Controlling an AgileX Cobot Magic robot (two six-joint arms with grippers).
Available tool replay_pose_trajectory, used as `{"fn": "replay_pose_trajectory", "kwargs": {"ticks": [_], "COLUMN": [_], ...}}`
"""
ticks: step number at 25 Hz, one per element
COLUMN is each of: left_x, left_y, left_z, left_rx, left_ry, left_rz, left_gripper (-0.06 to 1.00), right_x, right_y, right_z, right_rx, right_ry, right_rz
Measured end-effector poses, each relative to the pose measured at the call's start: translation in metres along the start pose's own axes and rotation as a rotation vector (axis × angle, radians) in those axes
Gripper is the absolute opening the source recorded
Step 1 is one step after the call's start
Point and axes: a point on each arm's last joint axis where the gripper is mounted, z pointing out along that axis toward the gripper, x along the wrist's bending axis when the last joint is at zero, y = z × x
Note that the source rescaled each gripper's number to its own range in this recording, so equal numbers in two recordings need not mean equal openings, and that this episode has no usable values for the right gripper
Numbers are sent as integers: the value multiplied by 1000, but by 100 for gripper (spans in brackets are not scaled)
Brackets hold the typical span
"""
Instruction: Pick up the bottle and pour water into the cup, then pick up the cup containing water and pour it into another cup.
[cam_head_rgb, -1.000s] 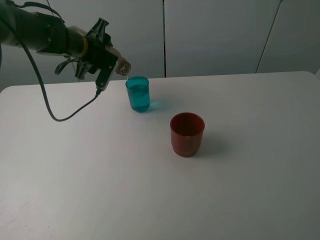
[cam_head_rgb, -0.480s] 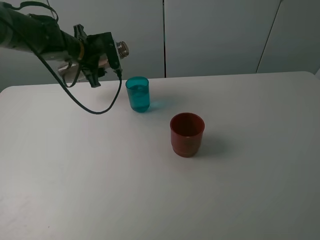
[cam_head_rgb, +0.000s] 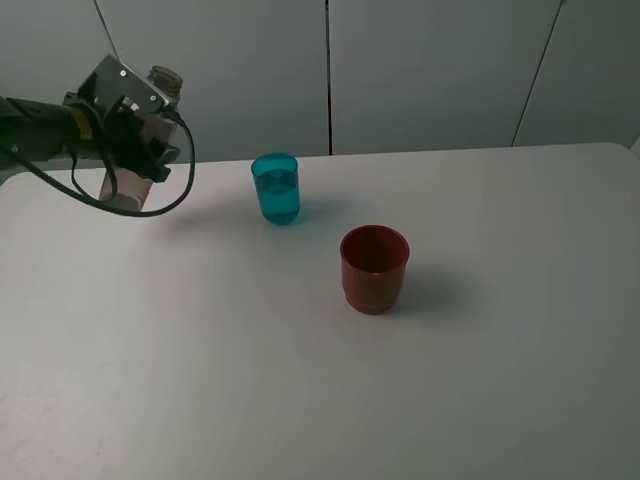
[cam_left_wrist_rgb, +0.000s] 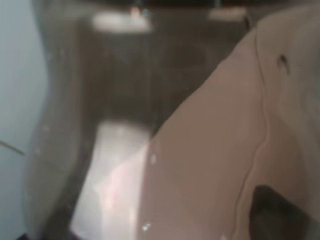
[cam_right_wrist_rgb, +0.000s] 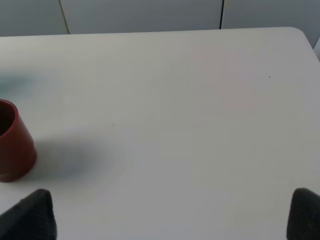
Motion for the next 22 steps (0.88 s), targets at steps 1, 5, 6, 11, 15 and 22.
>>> {"fn": "replay_pose_trajectory", "kwargs": {"ticks": [1, 5, 6, 11, 15, 22], "left_x": [4, 10, 10, 3, -6, -13], "left_y": [-8, -25, -26, -36, -44, -53], "left_z": [-3, -11, -11, -3, 4, 10], "left_rx": [-35, -199, -219, -311, -374, -382], "left_ry": [7, 12, 8, -37, -80, -115], "left_rz": [-36, -193, -219, -327, -367, -377], "left_gripper": [0, 0, 0, 0, 0, 0], "right_x": [0, 0, 0, 0, 0, 0], "right_y": [0, 0, 0, 0, 0, 0], "right_z": [0, 0, 0, 0, 0, 0], "right_rx": [0, 0, 0, 0, 0, 0], "right_ry": [0, 0, 0, 0, 0, 0], "right_rz": [0, 0, 0, 0, 0, 0]}}
